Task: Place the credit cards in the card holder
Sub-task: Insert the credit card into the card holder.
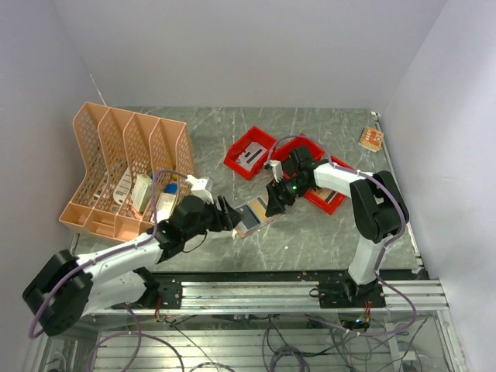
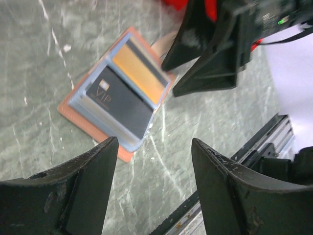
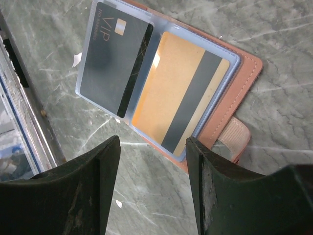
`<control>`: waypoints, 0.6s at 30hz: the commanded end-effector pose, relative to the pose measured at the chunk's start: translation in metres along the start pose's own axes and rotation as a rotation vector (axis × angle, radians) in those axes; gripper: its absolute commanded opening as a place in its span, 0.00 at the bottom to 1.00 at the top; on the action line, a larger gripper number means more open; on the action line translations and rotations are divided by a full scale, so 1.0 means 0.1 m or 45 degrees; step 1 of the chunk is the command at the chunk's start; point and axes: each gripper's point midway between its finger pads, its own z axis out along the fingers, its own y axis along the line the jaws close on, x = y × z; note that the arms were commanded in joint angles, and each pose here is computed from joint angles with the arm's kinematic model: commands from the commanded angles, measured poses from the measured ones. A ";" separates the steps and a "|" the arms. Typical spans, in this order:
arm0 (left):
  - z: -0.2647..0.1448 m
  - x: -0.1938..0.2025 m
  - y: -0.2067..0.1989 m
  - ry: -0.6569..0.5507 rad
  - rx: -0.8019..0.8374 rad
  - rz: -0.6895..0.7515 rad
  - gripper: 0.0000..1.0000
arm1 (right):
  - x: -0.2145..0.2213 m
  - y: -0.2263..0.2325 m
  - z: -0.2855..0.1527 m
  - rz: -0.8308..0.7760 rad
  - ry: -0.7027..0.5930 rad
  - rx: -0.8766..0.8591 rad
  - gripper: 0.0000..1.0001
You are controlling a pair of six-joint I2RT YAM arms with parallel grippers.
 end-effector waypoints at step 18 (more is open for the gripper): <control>0.48 0.59 0.41 0.237 -0.273 -0.073 0.63 | -0.06 -0.06 0.02 0.050 -0.011 -0.007 0.51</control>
